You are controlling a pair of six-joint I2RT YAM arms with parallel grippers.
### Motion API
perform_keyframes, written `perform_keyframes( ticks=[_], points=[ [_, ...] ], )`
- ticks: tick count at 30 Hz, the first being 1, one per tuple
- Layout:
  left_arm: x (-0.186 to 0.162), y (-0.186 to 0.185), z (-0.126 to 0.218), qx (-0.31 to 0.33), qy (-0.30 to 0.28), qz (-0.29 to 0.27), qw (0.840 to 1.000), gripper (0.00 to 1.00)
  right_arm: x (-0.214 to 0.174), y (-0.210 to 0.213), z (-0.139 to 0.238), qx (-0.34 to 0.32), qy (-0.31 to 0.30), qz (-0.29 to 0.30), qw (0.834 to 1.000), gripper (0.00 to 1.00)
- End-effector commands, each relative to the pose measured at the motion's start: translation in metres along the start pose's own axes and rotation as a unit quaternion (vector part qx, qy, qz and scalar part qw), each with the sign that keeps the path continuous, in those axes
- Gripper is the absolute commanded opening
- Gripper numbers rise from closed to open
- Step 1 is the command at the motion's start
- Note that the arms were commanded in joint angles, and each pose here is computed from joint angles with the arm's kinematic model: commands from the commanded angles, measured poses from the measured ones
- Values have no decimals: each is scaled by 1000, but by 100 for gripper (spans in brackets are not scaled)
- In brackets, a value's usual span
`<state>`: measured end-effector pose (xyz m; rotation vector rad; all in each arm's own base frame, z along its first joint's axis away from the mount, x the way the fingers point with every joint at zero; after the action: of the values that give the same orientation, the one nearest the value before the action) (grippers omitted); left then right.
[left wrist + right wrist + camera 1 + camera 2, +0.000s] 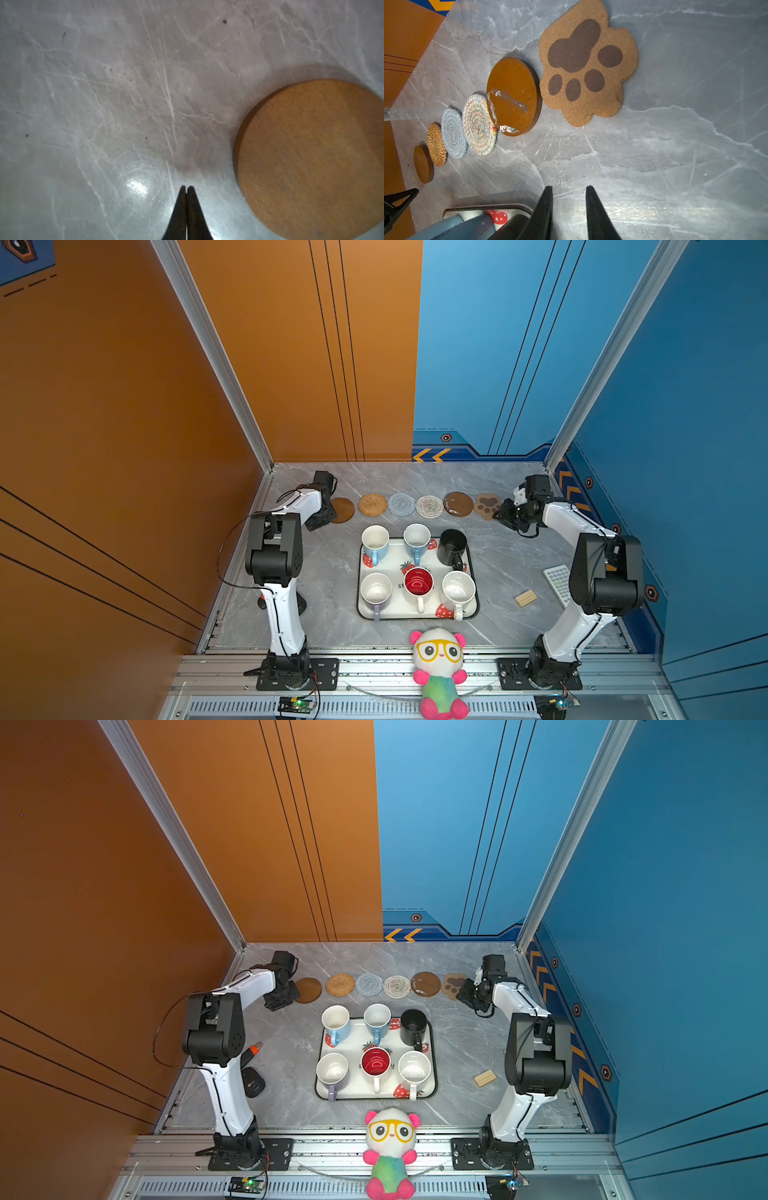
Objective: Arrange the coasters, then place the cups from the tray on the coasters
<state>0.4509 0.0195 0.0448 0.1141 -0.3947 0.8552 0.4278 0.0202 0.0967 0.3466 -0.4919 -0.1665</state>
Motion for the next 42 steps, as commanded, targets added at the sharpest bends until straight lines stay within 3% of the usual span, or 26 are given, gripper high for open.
perform_keyframes(
  ticks=[1, 28, 42],
  points=[
    [-2, -11, -1, -12, 10, 2, 1000, 6, 4, 7, 10, 5, -14, 2, 1000, 27],
    [-11, -51, -15, -48, 40, -3, 998, 6, 3, 6, 14, 1, -15, 1, 1000, 27],
    [-1, -51, 6, -54, 14, 2, 998, 6, 4, 9, 22, 2, -21, 4, 1000, 27]
  ],
)
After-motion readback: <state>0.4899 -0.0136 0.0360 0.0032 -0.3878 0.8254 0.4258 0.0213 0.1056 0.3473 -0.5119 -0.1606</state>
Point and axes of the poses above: each gripper's point midway between its finger pads, its own z axis back along the fingers, its own y axis along the line the jaws close on, x = y × z, the point moved 1 cm from there along z, back along the fingers, and after that the axes turned 15 degrees about z, right-handed, at the moved point
